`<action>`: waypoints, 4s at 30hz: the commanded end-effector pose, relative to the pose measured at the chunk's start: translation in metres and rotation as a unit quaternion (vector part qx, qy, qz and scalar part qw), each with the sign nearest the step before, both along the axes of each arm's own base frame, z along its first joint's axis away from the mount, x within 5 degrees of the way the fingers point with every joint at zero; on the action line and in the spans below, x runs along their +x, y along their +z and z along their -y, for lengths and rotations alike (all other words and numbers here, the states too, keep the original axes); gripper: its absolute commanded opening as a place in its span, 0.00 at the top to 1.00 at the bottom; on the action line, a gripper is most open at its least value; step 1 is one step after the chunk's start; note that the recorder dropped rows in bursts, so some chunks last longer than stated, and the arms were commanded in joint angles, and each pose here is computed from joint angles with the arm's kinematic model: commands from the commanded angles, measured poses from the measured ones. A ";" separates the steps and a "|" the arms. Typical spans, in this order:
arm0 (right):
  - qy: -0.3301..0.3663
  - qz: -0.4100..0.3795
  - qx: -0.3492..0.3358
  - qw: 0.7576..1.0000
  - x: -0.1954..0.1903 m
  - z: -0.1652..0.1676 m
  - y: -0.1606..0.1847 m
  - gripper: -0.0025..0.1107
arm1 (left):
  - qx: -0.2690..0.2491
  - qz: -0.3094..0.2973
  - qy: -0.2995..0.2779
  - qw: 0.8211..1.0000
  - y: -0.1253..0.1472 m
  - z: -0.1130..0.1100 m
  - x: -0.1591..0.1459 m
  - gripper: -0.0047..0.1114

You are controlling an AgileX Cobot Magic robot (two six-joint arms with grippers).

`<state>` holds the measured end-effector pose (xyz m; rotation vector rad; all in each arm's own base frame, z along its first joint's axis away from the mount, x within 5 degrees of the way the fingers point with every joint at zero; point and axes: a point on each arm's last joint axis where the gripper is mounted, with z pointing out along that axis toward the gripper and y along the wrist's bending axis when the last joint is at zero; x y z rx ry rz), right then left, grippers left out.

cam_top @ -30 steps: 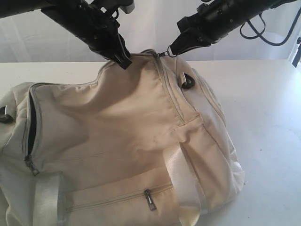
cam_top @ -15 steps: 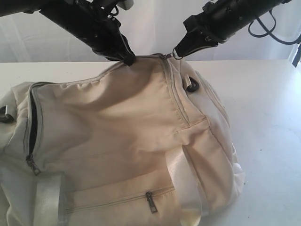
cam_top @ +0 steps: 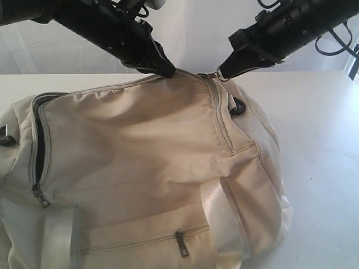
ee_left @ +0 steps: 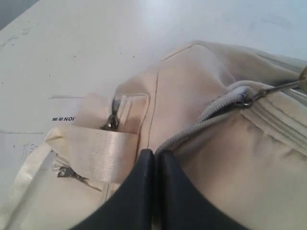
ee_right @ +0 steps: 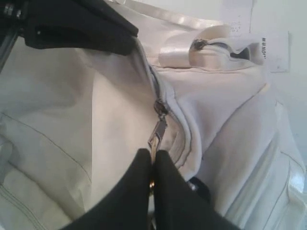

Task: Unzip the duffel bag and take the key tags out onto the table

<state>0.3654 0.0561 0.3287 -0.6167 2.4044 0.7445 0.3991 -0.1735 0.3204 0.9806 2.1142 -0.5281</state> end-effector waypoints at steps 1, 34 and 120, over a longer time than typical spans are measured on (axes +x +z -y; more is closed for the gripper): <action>0.001 0.002 -0.009 1.000 -0.016 0.003 0.006 0.98 | -0.007 0.006 0.003 1.000 0.003 0.000 0.000 0.96; -0.016 -0.001 -0.011 1.000 -0.014 0.005 0.003 0.98 | 0.099 -0.040 -0.040 0.993 0.021 -0.020 -0.033 0.96; -0.071 -0.039 -0.073 0.994 -0.170 0.016 -0.048 0.98 | 0.089 -0.114 -0.014 0.989 0.019 -0.051 -0.047 0.96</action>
